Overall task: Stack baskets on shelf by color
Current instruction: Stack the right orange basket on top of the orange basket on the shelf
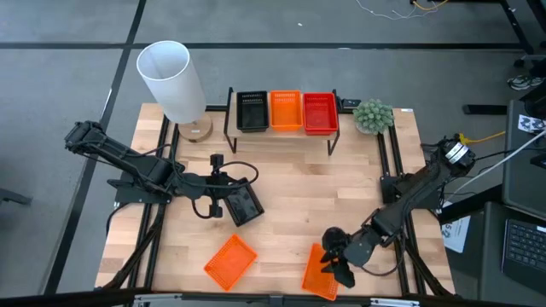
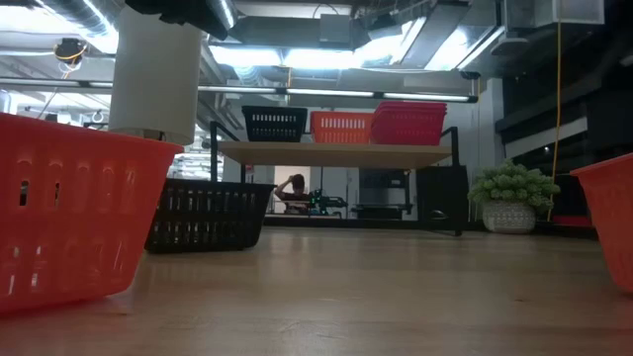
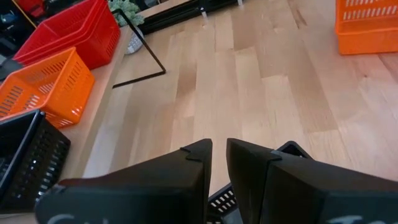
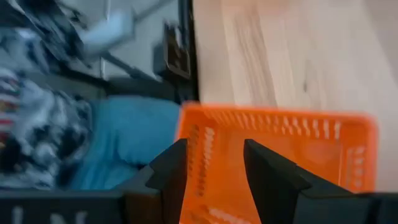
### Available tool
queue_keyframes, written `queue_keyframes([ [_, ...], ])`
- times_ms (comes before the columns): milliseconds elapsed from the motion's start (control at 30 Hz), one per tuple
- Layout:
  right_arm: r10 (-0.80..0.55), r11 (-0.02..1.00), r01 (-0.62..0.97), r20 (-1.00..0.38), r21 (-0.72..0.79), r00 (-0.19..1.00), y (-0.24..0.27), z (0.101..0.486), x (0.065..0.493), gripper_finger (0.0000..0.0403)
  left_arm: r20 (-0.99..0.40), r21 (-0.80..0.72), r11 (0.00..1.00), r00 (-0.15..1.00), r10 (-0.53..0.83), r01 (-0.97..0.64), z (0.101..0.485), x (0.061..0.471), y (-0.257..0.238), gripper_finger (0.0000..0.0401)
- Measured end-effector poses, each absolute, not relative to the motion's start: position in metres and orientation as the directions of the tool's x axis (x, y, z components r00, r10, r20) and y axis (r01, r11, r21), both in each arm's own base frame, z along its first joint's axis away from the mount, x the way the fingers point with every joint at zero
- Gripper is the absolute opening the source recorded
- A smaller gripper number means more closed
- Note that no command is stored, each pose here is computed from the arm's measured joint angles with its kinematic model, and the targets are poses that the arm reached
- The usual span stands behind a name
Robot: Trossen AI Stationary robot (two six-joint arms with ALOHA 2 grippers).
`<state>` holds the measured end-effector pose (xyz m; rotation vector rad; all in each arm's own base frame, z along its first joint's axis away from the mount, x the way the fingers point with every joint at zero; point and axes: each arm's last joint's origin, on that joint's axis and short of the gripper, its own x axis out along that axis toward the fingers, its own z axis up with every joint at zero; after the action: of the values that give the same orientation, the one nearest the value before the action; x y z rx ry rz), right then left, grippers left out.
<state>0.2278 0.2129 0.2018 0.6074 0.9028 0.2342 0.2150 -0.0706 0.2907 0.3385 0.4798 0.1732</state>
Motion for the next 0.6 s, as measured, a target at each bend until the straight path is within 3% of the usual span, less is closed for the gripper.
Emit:
queue_keyframes([
  [167, 0.446, 0.809, 0.127, -0.74, 0.574, 0.503, 0.223, 0.17, 0.231, 0.0148, -0.422, 0.343, 0.935, 0.874, 0.241, -0.092, 0.291, 0.215, -0.071, 0.0041],
  [367, 0.35, 0.874, 0.183, -0.844, 0.451, 0.408, 0.223, 0.153, 0.238, 0.0143, -0.422, 0.295, 0.948, 0.874, 0.241, -0.119, 0.291, 0.215, -0.071, 0.0041],
  [600, 0.024, 0.972, 0.209, -0.934, 0.105, 0.357, 0.198, 0.154, 0.241, 0.0139, -0.421, 0.276, 0.953, 0.875, 0.24, -0.129, 0.291, 0.215, -0.071, 0.0041],
])
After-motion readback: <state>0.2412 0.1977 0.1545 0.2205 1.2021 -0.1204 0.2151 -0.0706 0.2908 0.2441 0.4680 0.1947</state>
